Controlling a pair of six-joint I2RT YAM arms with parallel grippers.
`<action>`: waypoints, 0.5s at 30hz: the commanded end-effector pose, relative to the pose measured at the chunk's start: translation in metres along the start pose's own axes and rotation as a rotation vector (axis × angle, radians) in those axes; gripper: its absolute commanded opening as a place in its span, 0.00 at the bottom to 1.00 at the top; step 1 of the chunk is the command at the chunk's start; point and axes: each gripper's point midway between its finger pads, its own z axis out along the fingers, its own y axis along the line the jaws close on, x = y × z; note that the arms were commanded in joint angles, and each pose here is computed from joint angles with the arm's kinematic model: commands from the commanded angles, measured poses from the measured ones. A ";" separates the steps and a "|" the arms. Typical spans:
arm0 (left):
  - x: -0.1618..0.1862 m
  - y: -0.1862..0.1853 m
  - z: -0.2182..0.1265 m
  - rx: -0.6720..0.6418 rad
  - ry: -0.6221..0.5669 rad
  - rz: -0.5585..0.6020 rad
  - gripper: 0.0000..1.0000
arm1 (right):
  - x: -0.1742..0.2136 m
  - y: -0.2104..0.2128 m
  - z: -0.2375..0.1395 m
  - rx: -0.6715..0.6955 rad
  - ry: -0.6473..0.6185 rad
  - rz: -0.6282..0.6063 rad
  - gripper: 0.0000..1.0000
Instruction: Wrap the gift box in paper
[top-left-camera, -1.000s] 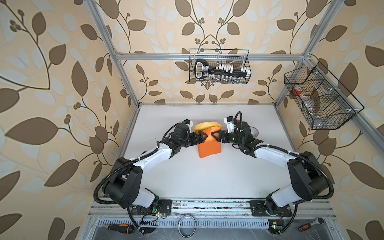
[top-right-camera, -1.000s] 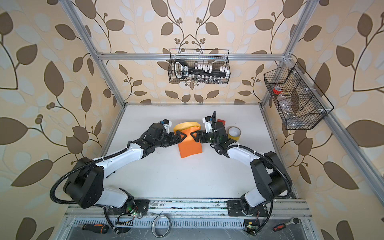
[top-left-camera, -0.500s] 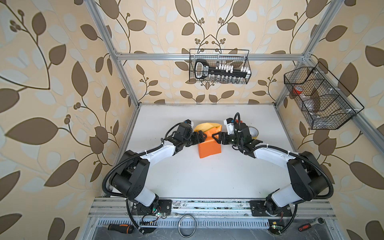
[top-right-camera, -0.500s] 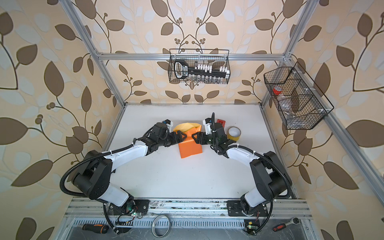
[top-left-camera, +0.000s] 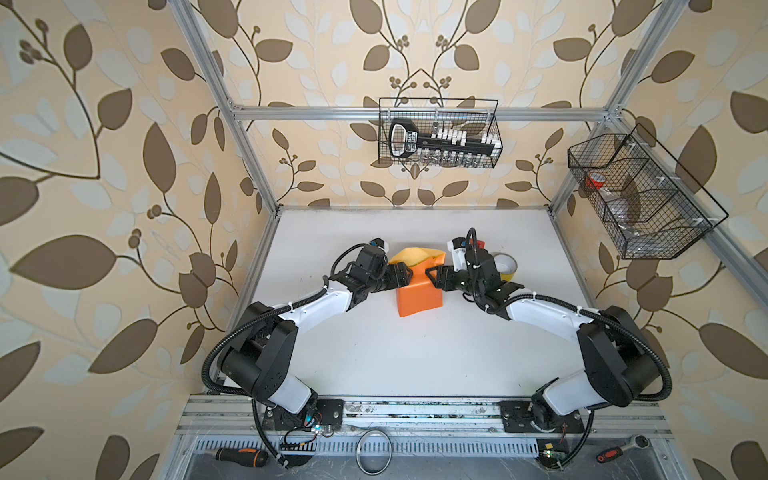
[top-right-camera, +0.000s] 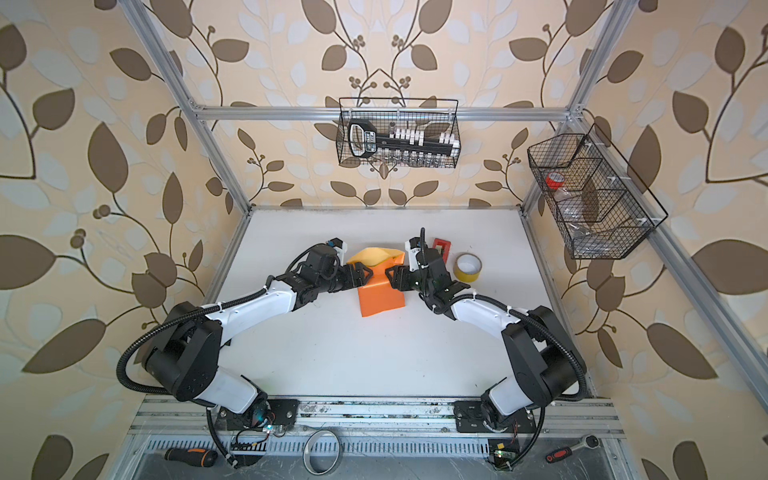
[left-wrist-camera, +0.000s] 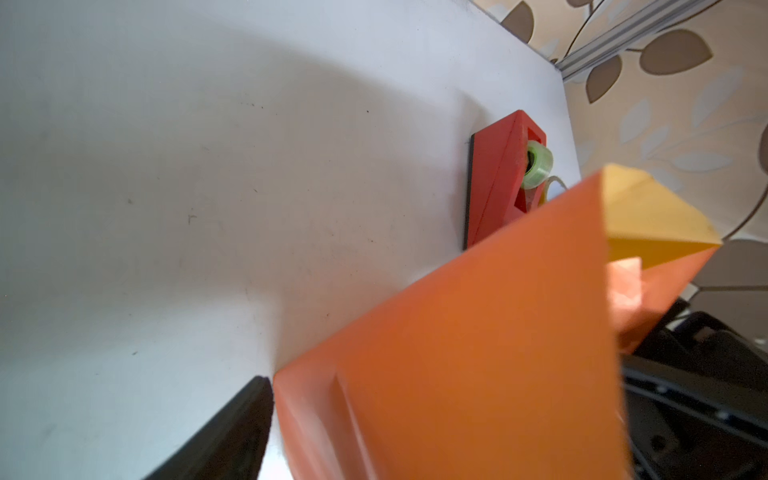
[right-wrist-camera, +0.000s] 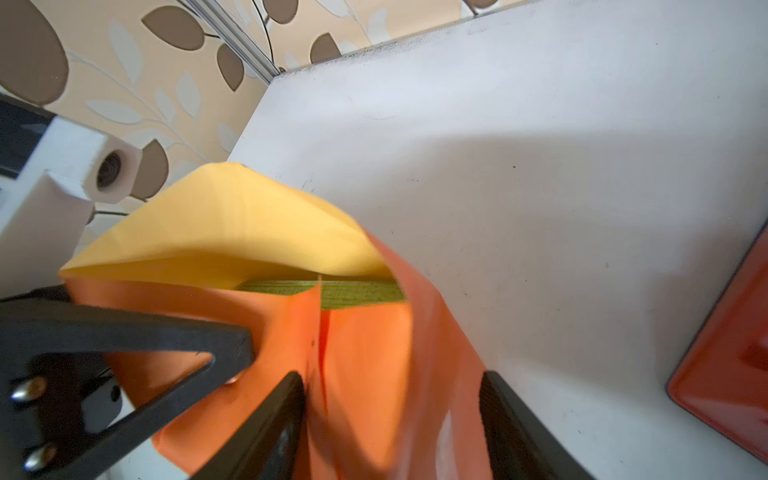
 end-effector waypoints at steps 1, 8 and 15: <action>0.000 0.012 -0.004 -0.107 -0.002 0.076 0.76 | 0.040 -0.033 -0.011 0.147 0.084 -0.019 0.63; 0.011 0.007 -0.002 -0.088 0.024 0.117 0.64 | 0.029 -0.020 -0.025 0.118 0.023 -0.033 0.62; 0.004 -0.006 -0.003 -0.058 0.030 0.149 0.66 | -0.005 0.000 -0.012 0.005 0.015 -0.044 0.68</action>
